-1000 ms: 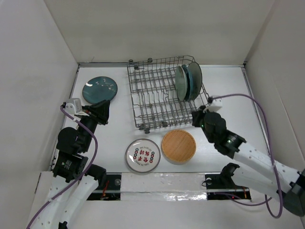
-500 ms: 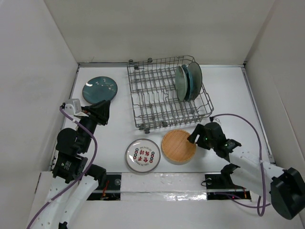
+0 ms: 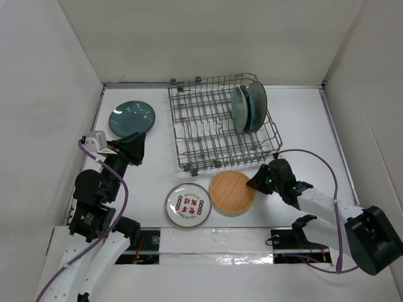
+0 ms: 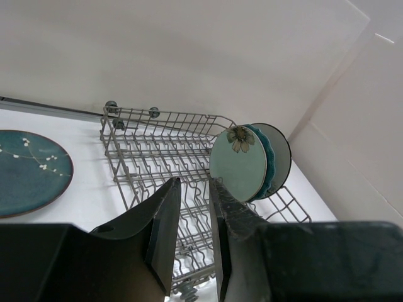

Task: Load the plates into the dish rack

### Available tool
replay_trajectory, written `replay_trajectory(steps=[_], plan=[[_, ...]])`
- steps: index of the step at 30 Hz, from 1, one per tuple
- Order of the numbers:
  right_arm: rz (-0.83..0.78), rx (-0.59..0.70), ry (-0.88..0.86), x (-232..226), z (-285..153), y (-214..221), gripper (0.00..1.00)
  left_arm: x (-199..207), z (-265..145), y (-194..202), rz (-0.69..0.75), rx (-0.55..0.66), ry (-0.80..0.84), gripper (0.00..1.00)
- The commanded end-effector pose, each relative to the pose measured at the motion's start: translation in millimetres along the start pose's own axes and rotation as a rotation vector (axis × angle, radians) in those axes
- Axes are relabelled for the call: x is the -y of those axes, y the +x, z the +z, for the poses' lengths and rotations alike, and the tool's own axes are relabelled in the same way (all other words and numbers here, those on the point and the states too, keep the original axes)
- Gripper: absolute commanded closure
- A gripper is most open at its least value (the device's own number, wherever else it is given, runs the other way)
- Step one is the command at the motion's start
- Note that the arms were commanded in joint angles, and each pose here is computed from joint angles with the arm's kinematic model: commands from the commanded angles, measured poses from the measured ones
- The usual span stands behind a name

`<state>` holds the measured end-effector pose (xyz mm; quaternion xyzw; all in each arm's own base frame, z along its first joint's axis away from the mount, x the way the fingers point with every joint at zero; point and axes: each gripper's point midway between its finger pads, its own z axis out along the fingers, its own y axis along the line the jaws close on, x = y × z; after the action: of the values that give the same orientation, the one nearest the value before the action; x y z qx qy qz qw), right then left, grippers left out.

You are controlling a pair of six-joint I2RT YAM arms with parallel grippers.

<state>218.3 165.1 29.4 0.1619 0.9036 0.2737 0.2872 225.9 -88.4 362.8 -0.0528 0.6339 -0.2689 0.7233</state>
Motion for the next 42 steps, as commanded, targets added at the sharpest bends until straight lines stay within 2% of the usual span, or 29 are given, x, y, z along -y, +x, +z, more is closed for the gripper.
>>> replay_trajectory(steps=[1,3,5,8,9,11,12,13,18,19,22,25,28,31,33,36,38,39,40,41,42], plan=[[0.011,-0.014,0.002,2,1,3,0.65,4,-1,-9,0.005,0.037,0.021,0.78],[0.015,-0.009,0.016,4,-3,2,0.75,5,-1,-9,0.005,0.039,0.022,0.78],[0.014,-0.005,0.054,8,-9,0,0.78,5,0,-9,0.007,0.037,0.022,0.77],[-0.016,0.071,0.105,8,-25,-16,0.83,5,0,-9,0.005,0.037,0.026,0.77],[-0.016,0.123,0.093,3,-33,-27,0.87,6,-1,-9,0.003,0.038,0.028,0.77],[-0.026,0.139,0.093,0,-44,-30,0.91,6,-1,-9,0.003,0.038,0.028,0.77],[-0.032,0.177,0.054,-13,-54,-39,0.98,6,-1,-9,0.003,0.038,0.030,0.77],[-0.035,0.186,0.036,-19,-59,-42,1.00,6,-1,-9,0.003,0.038,0.031,0.77],[-0.129,0.197,-0.094,-64,-89,-53,1.00,7,-1,-9,0.002,0.037,0.034,0.77],[-0.159,0.212,-0.145,-84,-101,-61,1.00,7,-1,-9,0.002,0.039,0.033,0.77],[-0.287,0.171,-0.205,-108,-117,-62,1.00,8,-3,-11,0.001,0.044,0.037,0.77],[-0.411,0.100,-0.344,-149,-142,-53,1.00,8,-3,-12,0.001,0.046,0.040,0.76],[-0.488,0.089,-0.461,-184,-161,-51,1.00,8,-3,-11,0.001,0.044,0.039,0.76],[-0.536,0.178,-0.580,-223,-179,-69,1.00,8,-2,-9,0.002,0.038,0.042,0.76],[-0.550,0.304,-0.655,-253,-195,-94,1.00,9,-2,-10,0.001,0.041,0.043,0.76],[-0.557,0.458,-0.572,-271,-180,-136,1.00,8,-2,-9,0.002,0.037,0.041,0.76],[-0.564,0.589,-0.350,-274,-145,-186,1.00,9,-2,-10,0.001,0.039,0.044,0.76],[-0.564,0.593,-0.351,-275,-145,-187,1.00,9,-2,-9,0.002,0.038,0.043,0.76],[-0.573,0.681,-0.252,-274,-145,-212,1.00,9,-2,-10,0.000,0.041,0.043,0.76],[-0.587,0.681,-0.178,-272,-119,-220,1.00,9,-2,-10,0.000,0.040,0.044,0.76],[-0.588,0.710,-0.112,-268,-111,-232,1.00,9,-2,-9,0.000,0.037,0.045,0.76]])
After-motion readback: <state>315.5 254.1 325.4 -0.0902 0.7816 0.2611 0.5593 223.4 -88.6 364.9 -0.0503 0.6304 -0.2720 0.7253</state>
